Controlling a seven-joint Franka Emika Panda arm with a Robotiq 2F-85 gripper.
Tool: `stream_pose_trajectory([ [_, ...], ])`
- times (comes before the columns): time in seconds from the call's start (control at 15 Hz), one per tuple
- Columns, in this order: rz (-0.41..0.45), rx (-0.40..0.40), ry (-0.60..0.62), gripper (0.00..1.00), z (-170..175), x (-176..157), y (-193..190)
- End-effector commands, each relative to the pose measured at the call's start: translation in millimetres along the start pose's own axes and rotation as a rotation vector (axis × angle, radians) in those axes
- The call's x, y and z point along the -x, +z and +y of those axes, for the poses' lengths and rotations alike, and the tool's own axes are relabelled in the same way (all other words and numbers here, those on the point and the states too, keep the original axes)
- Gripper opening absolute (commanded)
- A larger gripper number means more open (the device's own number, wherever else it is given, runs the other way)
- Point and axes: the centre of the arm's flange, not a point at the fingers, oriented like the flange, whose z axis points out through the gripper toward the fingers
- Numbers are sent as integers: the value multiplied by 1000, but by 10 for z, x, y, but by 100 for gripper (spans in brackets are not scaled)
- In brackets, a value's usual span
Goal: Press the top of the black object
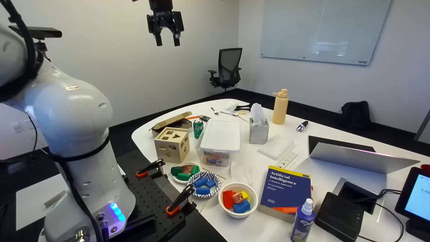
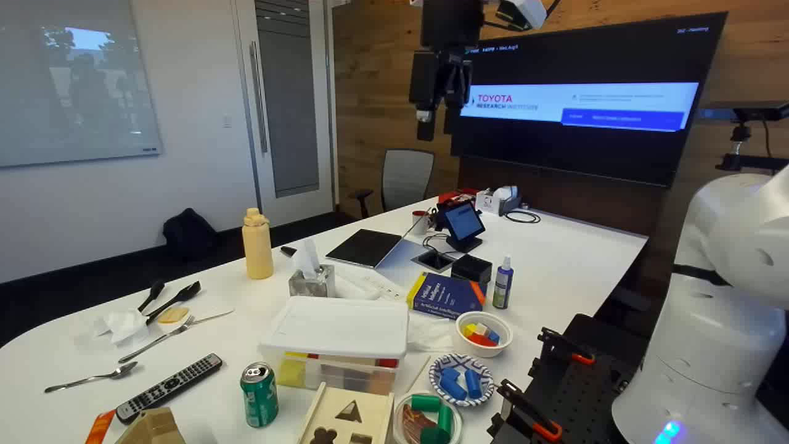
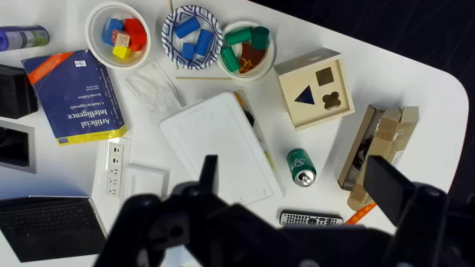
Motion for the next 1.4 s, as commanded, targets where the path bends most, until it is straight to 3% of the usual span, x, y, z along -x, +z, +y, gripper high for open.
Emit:
stream_pose_trajectory([
  [0.0, 0, 0, 0, 100, 0, 0, 0],
  [0.27, 0, 0, 0, 100, -1, 0, 0],
  [0.4, -13, 0, 20, 100, 304, 8, 67],
  [0.67, -39, -26, 125, 100, 1335, 126, 223],
  [1.0, 40, -97, 253, 100, 2810, 218, 424],
  [1.33, 106, -53, 312, 100, 4058, 100, 991],
])
